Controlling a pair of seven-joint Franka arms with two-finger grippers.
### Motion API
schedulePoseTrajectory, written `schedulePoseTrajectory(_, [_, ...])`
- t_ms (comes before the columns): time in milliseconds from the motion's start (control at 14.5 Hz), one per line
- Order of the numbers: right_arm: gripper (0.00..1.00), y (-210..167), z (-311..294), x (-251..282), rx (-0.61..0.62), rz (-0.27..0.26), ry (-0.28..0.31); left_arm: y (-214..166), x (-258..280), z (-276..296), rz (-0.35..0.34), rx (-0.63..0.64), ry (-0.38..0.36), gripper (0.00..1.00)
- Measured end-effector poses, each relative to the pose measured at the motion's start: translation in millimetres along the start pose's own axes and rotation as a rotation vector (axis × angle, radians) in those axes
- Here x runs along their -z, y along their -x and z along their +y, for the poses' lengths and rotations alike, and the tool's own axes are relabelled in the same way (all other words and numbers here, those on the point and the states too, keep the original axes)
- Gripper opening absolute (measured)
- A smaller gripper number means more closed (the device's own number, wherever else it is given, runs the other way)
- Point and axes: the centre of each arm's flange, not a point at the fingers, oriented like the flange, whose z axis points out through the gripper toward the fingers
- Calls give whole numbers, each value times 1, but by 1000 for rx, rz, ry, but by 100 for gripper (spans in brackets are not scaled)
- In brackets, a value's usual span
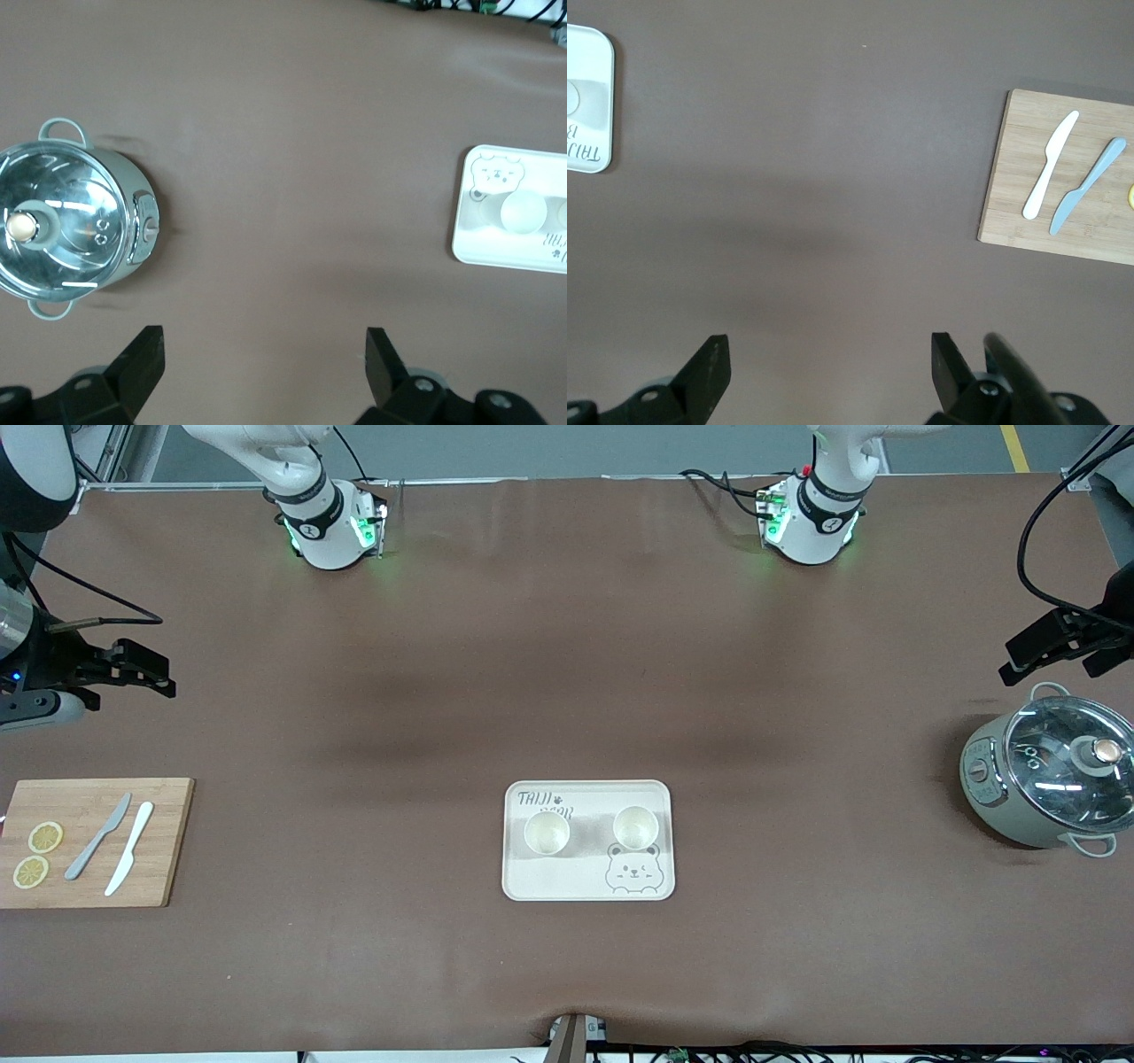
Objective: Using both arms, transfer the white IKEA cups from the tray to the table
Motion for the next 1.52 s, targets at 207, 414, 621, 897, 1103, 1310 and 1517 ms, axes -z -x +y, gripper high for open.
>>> schedulePoseTrajectory(207, [100,0,0,0,0,0,0,4,-14,1,-59,-3,-8,100])
schedulePoseTrajectory(414, [100,0,0,0,0,0,0,4,-26,8,-84,-11,-10,100])
schedulePoseTrajectory(621, [100,0,-1,0,1,0,0,0,-42,23,-116,25,-5,100])
schedulePoseTrajectory(897, [100,0,-2,0,3,-1,0,-5,-74,70,-147,114,-10,100])
schedulePoseTrajectory(1103, [100,0,-2,0,4,-1,0,-12,-99,106,-143,196,-1,100])
schedulePoseTrajectory(1310, [100,0,-2,0,4,-1,0,-17,-123,136,-138,264,11,100])
schedulePoseTrajectory(1517, [100,0,-3,0,5,-1,0,-21,-157,178,-125,331,23,100])
